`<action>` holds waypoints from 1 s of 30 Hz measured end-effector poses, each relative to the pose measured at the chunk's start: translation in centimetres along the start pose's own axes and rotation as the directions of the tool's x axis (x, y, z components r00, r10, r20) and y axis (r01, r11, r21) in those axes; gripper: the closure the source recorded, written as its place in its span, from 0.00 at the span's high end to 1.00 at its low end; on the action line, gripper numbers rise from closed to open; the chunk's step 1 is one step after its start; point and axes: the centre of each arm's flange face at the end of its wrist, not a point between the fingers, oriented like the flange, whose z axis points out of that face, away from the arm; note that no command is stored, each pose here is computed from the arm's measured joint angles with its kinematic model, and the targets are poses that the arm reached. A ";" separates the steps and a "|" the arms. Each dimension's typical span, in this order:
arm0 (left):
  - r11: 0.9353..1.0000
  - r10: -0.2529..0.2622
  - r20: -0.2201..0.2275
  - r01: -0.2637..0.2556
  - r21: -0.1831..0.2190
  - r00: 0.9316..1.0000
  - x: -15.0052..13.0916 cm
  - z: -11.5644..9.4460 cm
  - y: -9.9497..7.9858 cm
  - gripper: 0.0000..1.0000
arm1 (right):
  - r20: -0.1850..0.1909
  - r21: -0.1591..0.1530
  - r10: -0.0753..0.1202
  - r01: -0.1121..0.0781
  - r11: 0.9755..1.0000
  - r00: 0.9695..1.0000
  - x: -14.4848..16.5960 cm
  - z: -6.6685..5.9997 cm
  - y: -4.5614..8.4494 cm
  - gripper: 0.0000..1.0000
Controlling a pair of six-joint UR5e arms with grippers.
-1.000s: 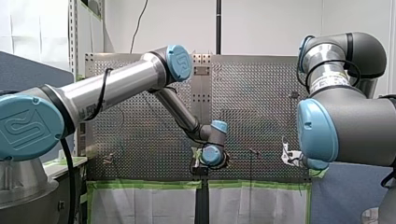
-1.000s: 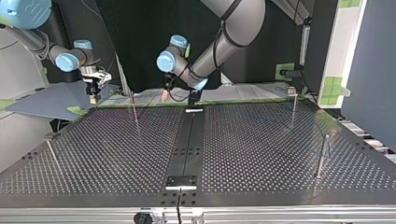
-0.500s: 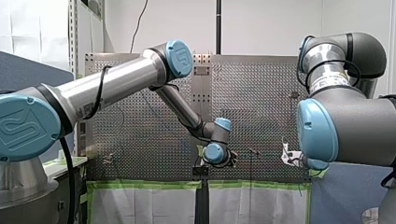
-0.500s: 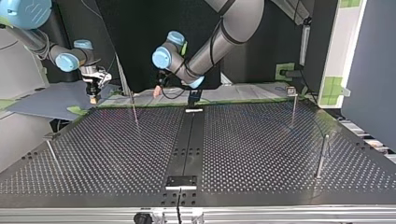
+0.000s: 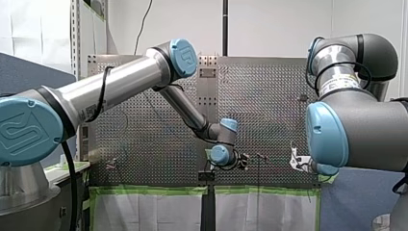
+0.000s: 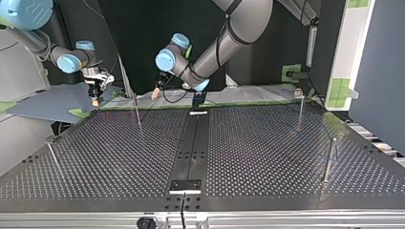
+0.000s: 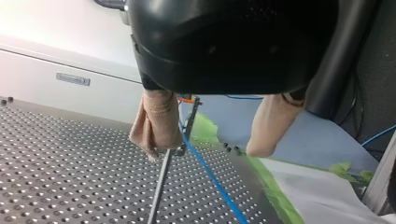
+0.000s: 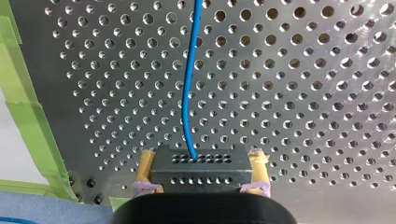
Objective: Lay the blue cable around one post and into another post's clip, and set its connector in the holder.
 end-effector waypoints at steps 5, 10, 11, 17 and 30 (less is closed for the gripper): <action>1.000 -0.001 0.004 0.001 -0.002 1.000 -0.3 -0.1 -0.1 1.00 | 0.002 0.000 0.000 0.000 1.000 1.000 0.0 0.0 0.0 0.00; 1.000 0.000 0.004 0.000 -0.008 1.000 -0.3 -0.1 -0.2 1.00 | 0.004 0.000 0.000 0.000 1.000 1.000 -0.1 0.0 0.0 0.00; 1.000 0.000 0.004 0.000 -0.008 1.000 -0.3 -0.1 -0.2 1.00 | 0.004 0.001 0.000 0.000 1.000 1.000 -0.1 0.0 -0.1 0.00; 1.000 -0.001 0.007 0.001 -0.011 1.000 -0.5 -0.1 -0.1 1.00 | 0.003 0.001 0.000 0.000 1.000 1.000 -0.1 0.0 -0.1 0.00; 0.999 -0.004 0.017 0.005 -0.043 1.000 -1.4 -0.1 0.5 1.00 | 0.003 0.001 0.002 -0.002 1.000 1.000 -0.2 0.0 -0.1 0.00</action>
